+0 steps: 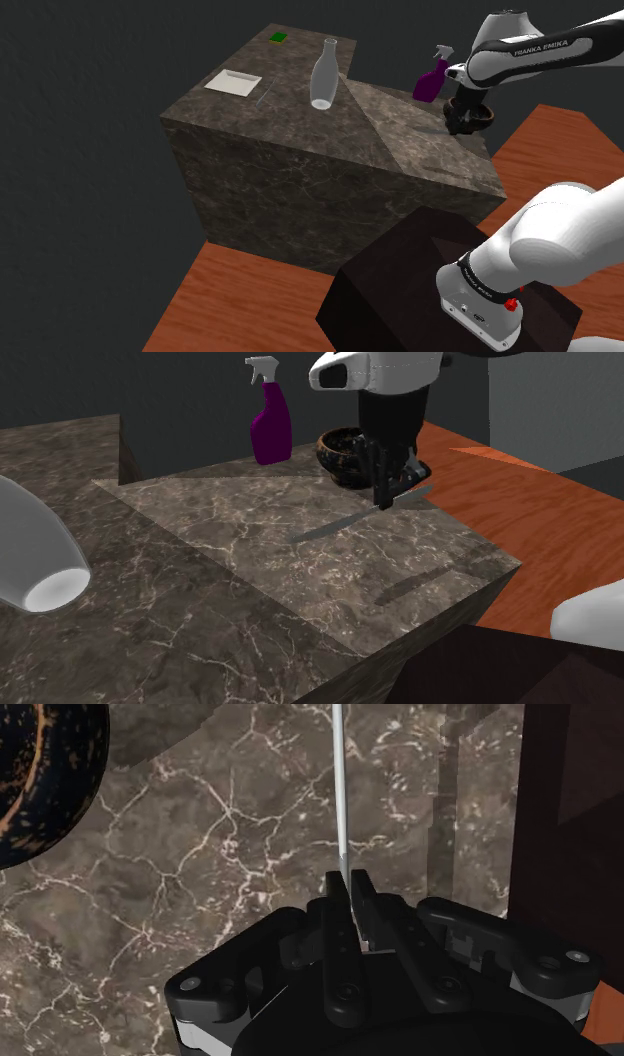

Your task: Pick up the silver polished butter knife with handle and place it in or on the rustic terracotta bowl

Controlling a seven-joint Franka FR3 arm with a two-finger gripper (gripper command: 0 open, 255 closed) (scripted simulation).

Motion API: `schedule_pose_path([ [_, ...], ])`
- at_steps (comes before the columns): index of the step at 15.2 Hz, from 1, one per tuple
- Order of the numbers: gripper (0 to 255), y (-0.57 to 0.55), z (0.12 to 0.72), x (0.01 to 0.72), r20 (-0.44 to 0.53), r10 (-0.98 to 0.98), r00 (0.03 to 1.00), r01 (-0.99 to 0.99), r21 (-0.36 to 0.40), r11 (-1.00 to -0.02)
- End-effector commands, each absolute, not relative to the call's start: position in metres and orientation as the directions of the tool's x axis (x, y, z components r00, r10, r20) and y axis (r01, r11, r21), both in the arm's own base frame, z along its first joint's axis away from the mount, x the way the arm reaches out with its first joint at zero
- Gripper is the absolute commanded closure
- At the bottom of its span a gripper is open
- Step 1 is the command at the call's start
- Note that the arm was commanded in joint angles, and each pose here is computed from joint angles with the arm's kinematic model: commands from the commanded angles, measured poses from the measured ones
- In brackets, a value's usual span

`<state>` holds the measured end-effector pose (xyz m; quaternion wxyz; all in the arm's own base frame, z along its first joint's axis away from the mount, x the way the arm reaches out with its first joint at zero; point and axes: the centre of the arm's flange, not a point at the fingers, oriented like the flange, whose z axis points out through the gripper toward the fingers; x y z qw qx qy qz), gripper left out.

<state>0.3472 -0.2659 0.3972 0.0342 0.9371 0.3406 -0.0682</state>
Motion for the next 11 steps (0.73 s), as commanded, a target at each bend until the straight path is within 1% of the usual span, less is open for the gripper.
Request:
schedule_pose_path([
  [1, 255, -0.265, 0.408, 0.346, -0.151, 0.634, 0.759, 0.643, 0.017, -0.766],
  [11, 255, -0.265, 0.461, 0.346, -0.151, 0.634, 0.759, 0.643, 0.017, -0.766],
])
